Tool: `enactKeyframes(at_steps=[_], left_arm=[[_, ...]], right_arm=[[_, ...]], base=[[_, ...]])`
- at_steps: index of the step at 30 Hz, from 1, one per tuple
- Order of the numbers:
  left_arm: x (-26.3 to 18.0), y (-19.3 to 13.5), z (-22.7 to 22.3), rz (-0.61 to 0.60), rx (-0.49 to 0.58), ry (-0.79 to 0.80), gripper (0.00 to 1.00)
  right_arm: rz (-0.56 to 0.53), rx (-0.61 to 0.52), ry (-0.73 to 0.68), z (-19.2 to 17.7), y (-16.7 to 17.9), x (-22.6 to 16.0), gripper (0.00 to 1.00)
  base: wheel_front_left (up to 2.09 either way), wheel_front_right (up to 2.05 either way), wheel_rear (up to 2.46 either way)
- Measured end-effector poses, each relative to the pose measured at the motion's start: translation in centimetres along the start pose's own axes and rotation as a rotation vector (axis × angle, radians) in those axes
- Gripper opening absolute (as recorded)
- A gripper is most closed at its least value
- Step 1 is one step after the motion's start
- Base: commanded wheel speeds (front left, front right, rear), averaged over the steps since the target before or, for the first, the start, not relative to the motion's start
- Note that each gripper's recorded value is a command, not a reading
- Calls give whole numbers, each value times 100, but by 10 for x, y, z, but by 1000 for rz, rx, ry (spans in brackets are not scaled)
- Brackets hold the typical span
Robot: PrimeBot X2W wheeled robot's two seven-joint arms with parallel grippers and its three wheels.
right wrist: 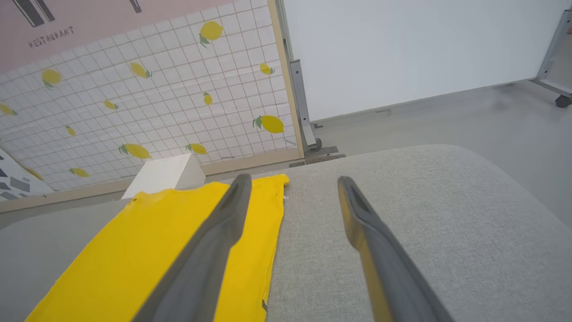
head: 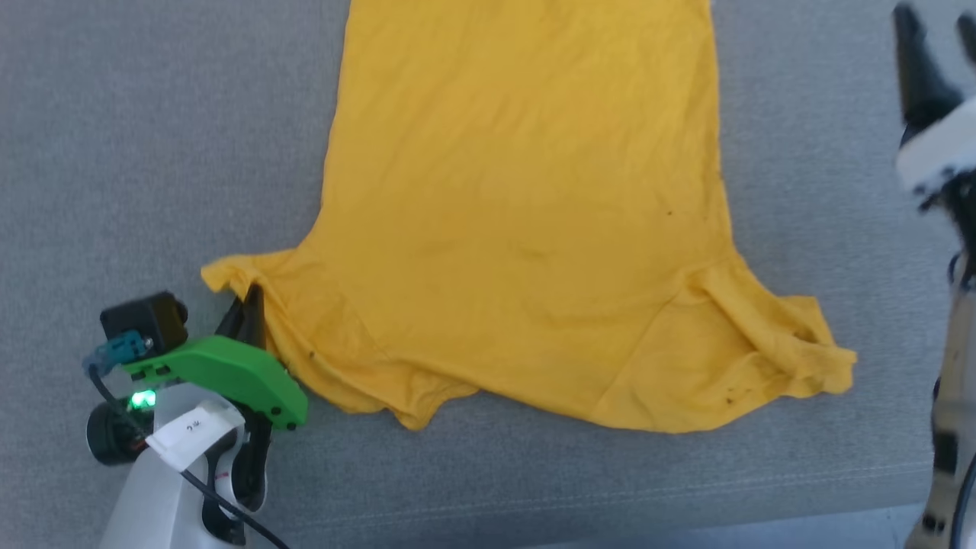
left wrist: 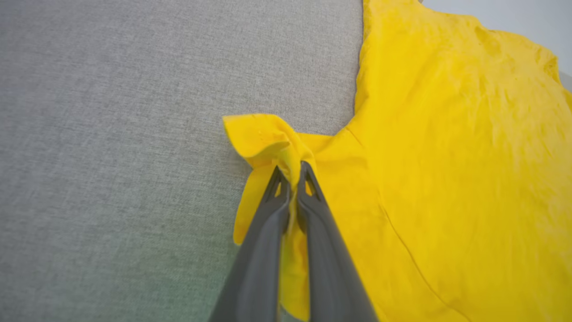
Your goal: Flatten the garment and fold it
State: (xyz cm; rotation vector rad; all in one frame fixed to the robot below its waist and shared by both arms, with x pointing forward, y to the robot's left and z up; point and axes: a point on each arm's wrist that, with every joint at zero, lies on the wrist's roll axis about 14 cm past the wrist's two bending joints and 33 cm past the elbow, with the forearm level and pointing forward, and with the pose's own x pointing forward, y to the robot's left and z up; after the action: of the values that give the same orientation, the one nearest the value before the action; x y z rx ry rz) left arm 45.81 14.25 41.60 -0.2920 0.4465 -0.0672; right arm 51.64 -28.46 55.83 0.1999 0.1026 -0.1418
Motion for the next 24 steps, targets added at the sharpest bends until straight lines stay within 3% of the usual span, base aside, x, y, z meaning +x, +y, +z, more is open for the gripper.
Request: enactKeyframes(at_steps=[3,4,10,18,24], left_arm=[[7,-5,3,-17,-18,-16,0],[18,0,3,-17,-39,-34,0],[29,15,-10,18,-42,-16,0],[40,32,-22,51,-51,-18,0],[44,40,-26,58,-40,-25,0]], right_arm=[[-15,4,-31,9,0,33,100],[-34,-58,-23,13,3,90,100],[-50,-166,120,-25,10,149,100],[-23,-273,465,-136,25,190,100],[-29,-323,622,-185,24,200,100]], base=[[0,0,0],[0,0,0],[0,0,0],[0,0,0],[0,0,0]])
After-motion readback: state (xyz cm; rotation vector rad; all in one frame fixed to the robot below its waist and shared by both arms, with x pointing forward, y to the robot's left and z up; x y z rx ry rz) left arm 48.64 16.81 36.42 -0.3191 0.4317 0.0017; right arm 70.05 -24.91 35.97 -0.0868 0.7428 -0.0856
